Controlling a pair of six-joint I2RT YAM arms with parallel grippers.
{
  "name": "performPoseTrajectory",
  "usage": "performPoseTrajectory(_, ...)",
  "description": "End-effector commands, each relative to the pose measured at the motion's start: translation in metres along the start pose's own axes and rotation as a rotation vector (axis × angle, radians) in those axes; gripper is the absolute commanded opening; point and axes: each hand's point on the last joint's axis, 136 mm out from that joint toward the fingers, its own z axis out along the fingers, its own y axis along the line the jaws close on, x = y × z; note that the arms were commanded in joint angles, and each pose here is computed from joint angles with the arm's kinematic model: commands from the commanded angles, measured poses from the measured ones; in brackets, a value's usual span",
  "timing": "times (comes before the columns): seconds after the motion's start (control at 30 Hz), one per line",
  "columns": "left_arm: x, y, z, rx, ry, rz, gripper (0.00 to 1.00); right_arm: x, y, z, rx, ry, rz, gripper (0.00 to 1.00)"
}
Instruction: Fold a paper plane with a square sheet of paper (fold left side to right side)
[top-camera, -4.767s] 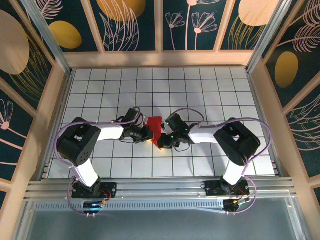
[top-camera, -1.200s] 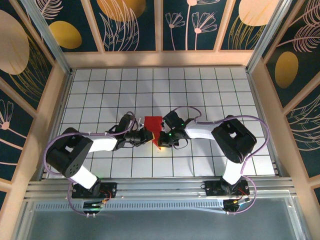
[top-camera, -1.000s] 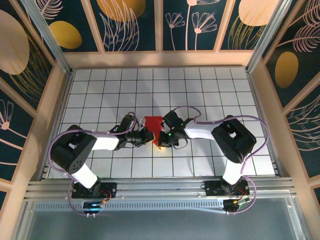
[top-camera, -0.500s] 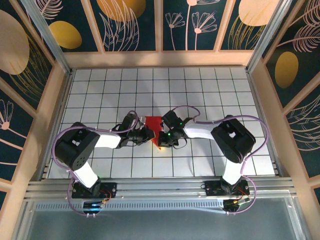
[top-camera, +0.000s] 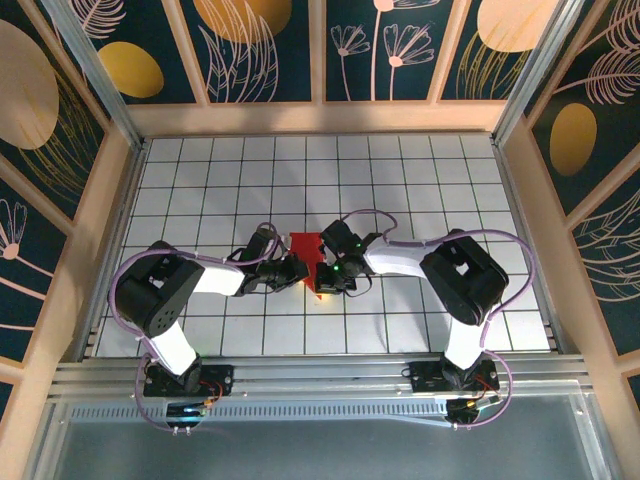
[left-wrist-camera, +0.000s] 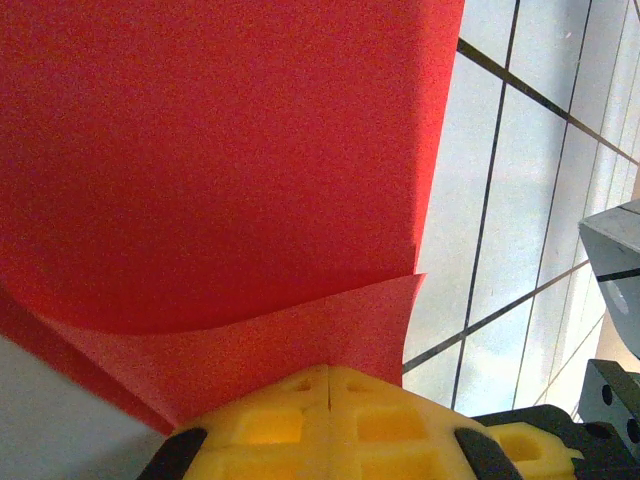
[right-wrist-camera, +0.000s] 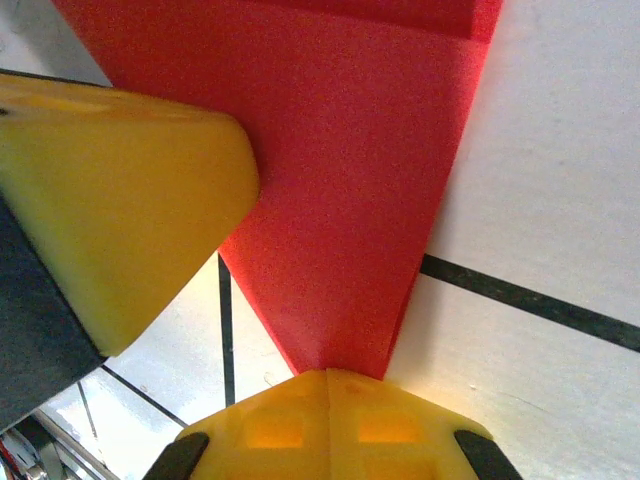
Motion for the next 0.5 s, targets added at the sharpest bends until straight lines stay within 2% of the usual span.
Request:
performPoseTrajectory(0.0,-0.006,0.026,0.002,-0.115,-0.047,-0.023,0.02,0.035,-0.087,0.020,0.333,0.095,0.065,0.00)
performPoseTrajectory(0.47,-0.061,0.033,-0.016,-0.145,-0.161,-0.018,0.03,0.038,-0.086,0.021,0.333,0.102,0.059,0.00)
